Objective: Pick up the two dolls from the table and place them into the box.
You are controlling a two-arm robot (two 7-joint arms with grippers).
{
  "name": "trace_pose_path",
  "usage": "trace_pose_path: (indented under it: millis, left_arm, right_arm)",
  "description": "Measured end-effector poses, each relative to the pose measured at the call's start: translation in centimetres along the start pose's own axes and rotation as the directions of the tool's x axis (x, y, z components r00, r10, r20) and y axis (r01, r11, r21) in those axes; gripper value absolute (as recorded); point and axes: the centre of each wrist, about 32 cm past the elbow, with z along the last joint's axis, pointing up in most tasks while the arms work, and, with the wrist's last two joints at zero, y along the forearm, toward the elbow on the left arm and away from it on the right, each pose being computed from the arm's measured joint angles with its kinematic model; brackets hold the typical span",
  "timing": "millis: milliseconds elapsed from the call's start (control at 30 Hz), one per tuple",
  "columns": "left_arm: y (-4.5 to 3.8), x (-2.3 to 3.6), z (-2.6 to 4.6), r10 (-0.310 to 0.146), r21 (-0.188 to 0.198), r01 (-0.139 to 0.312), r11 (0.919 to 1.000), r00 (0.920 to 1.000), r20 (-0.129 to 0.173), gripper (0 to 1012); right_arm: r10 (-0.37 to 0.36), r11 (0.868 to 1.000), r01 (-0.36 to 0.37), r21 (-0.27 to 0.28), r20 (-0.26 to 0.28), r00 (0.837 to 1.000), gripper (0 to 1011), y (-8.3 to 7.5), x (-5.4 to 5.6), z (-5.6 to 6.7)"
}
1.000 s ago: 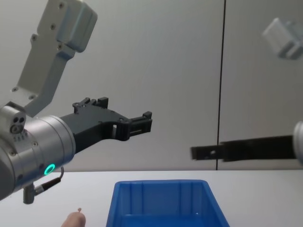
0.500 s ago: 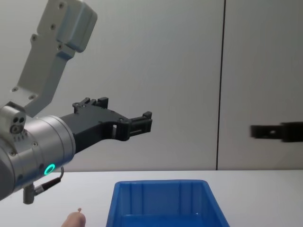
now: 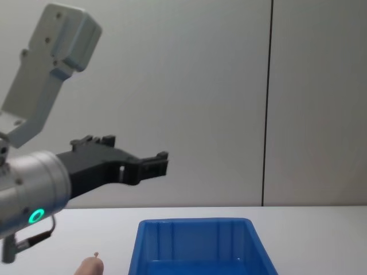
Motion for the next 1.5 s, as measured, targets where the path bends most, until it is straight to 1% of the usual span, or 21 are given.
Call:
trace_pose_path:
  millis: [133, 267, 367, 500, 567, 600, 633, 800, 833, 900, 933, 1033, 1100, 1200, 1233, 1267, 1300, 1333, 1433, 1467, 1500]
  left_arm:
    - [0.84, 0.26, -0.09, 0.016, 0.045, -0.015, 0.9989, 0.9996, -0.021, 1001]
    - [1.92, 0.64, -0.27, 0.035, 0.106, -0.03, 0.9939, 0.9984, -0.045, 1001]
    - [2.37, 0.87, -0.33, 0.043, 0.134, -0.035, 0.9904, 0.9975, -0.056, 1001]
    - [3.23, 1.27, -0.63, 0.057, 0.201, -0.039, 0.9787, 0.9948, -0.085, 1001]
    - [3.47, 1.46, -0.72, 0.061, 0.222, -0.039, 0.9743, 0.9938, -0.093, 1001]
    - [3.68, 1.63, -0.83, 0.064, 0.242, -0.037, 0.9695, 0.9926, -0.103, 1001]
    - [3.68, 1.63, -0.83, 0.064, 0.242, -0.037, 0.9695, 0.9926, -0.103, 1001]
    - [4.26, 2.35, -1.34, 0.067, 0.325, -0.019, 0.9456, 0.9881, -0.139, 1001]
    - [4.26, 2.35, -1.34, 0.067, 0.325, -0.019, 0.9456, 0.9881, -0.139, 1001]
    - [4.39, 2.82, -1.72, 0.062, 0.364, -0.001, 0.9314, 0.9858, -0.156, 1001]
    - [4.39, 2.82, -1.72, 0.062, 0.364, -0.001, 0.9314, 0.9858, -0.156, 1001]
    - [4.34, 3.55, -2.28, 0.05, 0.413, 0.03, 0.9102, 0.9822, -0.181, 1001]
    - [4.24, 3.85, -2.5, 0.044, 0.43, 0.043, 0.9017, 0.9808, -0.19, 1001]
    - [3.87, 4.64, -3.06, 0.027, 0.465, 0.075, 0.882, 0.9775, -0.209, 1001]
    - [3.57, 5.03, -3.34, 0.018, 0.48, 0.093, 0.8726, 0.9752, -0.221, 1001]
    - [3.57, 5.03, -3.34, 0.018, 0.48, 0.093, 0.8726, 0.9752, -0.221, 1001]
    - [3.4, 5.24, -3.5, 0.014, 0.486, 0.1, 0.8681, 0.9742, -0.225, 1001]
    - [3.04, 5.66, -3.83, 0.001, 0.5, 0.12, 0.8578, 0.9716, -0.237, 1001]
    - [1.95, 6.77, -4.66, -0.015, 0.524, 0.154, 0.8381, 0.9658, -0.259, 1001]
    - [1.95, 6.77, -4.66, -0.015, 0.524, 0.154, 0.8381, 0.9658, -0.259, 1001]
    - [1.51, 7.13, -4.95, -0.025, 0.529, 0.168, 0.8315, 0.9632, -0.268, 1001]
  right_arm:
    - [-0.043, 0.999, 0.043, 0.017, -0.005, 0.999, 1001, -0.4, 0.8, 0.0]
    - [-0.076, 0.997, 0.076, 0.032, -0.009, 0.997, 1001, -0.7, 1.4, 0.0]
    - [-0.094, 0.995, 0.094, 0.039, -0.012, 0.996, 1001, -0.9, 1.7, 0.0]
    - [-0.112, 0.992, 0.113, 0.047, -0.015, 0.994, 1001, -1.0, 2.1, 0.0]
    - [-0.121, 0.991, 0.121, 0.05, -0.017, 0.993, 1001, -1.1, 2.2, 0.0]
    - [-0.123, 0.991, 0.124, 0.051, -0.017, 0.992, 1001, -1.2, 2.3, 0.0]
    - [-0.125, 0.991, 0.126, 0.052, -0.017, 0.992, 1001, -1.2, 2.3, 0.1]
    - [-0.137, 0.989, 0.138, 0.057, -0.019, 0.99, 1001, -1.3, 2.6, 0.1]
    - [-0.139, 0.989, 0.14, 0.057, -0.019, 0.99, 1001, -1.3, 2.6, 0.1]
    - [-0.142, 0.988, 0.143, 0.059, -0.02, 0.99, 1001, -1.3, 2.6, 0.1]
    - [-0.144, 0.988, 0.145, 0.06, -0.02, 0.989, 1001, -1.4, 2.7, 0.1]
    - [-0.148, 0.987, 0.149, 0.062, -0.02, 0.989, 1001, -1.4, 2.8, 0.1]
    - [-0.15, 0.987, 0.151, 0.062, -0.021, 0.989, 1001, -1.4, 2.8, 0.1]
    - [-0.152, 0.986, 0.153, 0.063, -0.021, 0.988, 1001, -1.4, 2.8, 0.1]
    - [-0.153, 0.986, 0.155, 0.063, -0.021, 0.988, 1001, -1.4, 2.9, 0.1]
    - [-0.154, 0.986, 0.155, 0.064, -0.021, 0.988, 1001, -1.5, 2.9, 0.1]
    - [-0.154, 0.986, 0.155, 0.064, -0.021, 0.988, 1001, -1.5, 2.9, 0.1]
    - [-0.155, 0.986, 0.156, 0.064, -0.021, 0.988, 1001, -1.5, 2.9, 0.1]
    - [-0.157, 0.985, 0.158, 0.065, -0.022, 0.987, 1001, -1.5, 2.9, 0.1]
    - [-0.157, 0.985, 0.158, 0.065, -0.022, 0.987, 1001, -1.5, 2.9, 0.1]
    - [-0.157, 0.985, 0.158, 0.065, -0.022, 0.987, 1001, -1.5, 2.9, 0.1]
